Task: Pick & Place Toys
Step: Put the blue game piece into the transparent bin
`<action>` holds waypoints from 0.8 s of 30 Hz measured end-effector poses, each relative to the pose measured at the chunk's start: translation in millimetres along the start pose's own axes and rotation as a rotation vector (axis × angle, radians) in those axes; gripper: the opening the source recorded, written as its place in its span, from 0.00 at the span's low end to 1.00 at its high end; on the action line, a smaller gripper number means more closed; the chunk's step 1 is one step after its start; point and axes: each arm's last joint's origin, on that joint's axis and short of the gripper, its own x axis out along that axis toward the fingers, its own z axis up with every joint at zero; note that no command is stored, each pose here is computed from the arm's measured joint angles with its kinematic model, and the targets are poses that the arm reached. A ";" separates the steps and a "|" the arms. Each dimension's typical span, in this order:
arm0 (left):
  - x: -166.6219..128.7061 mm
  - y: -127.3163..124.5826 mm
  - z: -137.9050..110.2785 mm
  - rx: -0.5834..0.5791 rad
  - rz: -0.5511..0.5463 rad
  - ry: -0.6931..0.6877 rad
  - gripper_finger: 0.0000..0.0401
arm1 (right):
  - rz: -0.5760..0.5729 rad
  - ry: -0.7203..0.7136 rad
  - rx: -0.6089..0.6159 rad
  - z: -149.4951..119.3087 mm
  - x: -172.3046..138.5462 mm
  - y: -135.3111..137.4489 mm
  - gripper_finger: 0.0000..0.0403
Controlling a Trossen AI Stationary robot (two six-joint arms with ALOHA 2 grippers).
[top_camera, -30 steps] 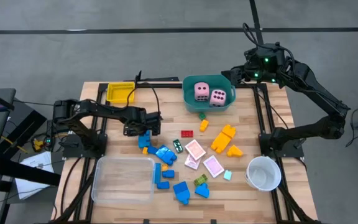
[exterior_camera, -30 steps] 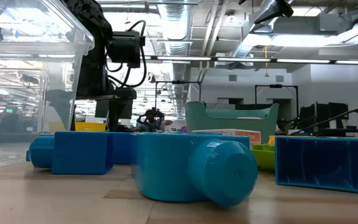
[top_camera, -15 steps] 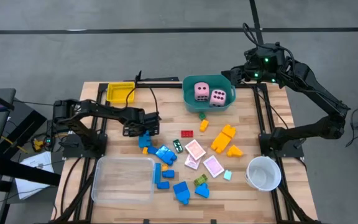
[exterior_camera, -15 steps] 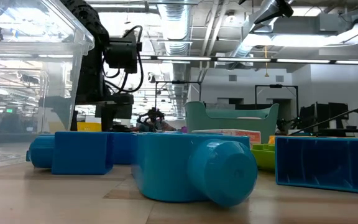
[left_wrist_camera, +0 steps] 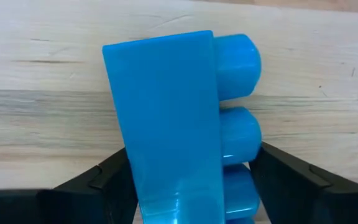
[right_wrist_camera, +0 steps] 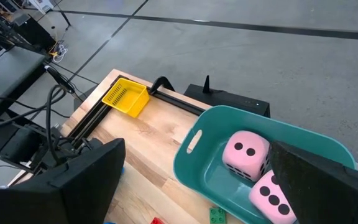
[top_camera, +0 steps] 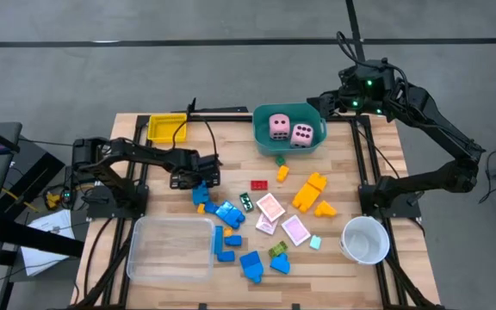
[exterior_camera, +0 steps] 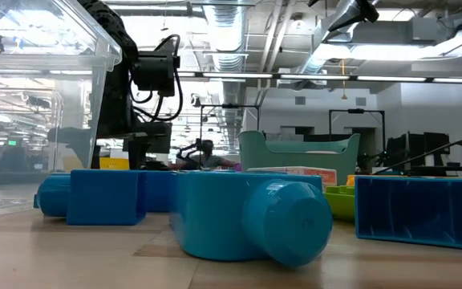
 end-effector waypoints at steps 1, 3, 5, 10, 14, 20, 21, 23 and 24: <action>0.0 0.1 0.7 -0.003 0.000 0.002 0.63 | 0.000 0.000 0.000 -0.1 0.1 0.0 0.96; -1.6 0.0 2.0 -0.008 -0.009 0.003 0.61 | 0.000 0.000 0.000 -0.1 0.1 0.0 0.96; -3.4 0.4 2.4 -0.009 -0.022 -0.003 0.61 | 0.000 0.001 0.000 -0.1 0.1 0.0 0.96; -17.9 -0.8 5.5 -0.019 -0.108 -0.034 0.61 | 0.000 0.000 0.000 0.0 0.1 0.0 0.96; -33.5 -0.3 10.2 -0.039 -0.192 -0.075 0.56 | 0.003 -0.006 0.001 0.5 0.1 0.3 0.96; -63.1 -2.7 23.1 -0.051 -0.400 -0.169 0.40 | 0.006 -0.012 0.001 1.1 0.0 0.6 0.96; -67.6 -2.8 25.6 -0.051 -0.433 -0.183 0.37 | 0.006 -0.012 0.001 1.1 0.1 0.6 0.96; -74.7 -1.9 30.2 -0.063 -0.476 -0.204 0.29 | 0.006 -0.012 0.001 1.1 0.1 0.6 0.96; -76.8 -0.8 32.5 -0.067 -0.485 -0.212 0.25 | 0.006 -0.012 0.001 1.1 0.0 0.6 0.96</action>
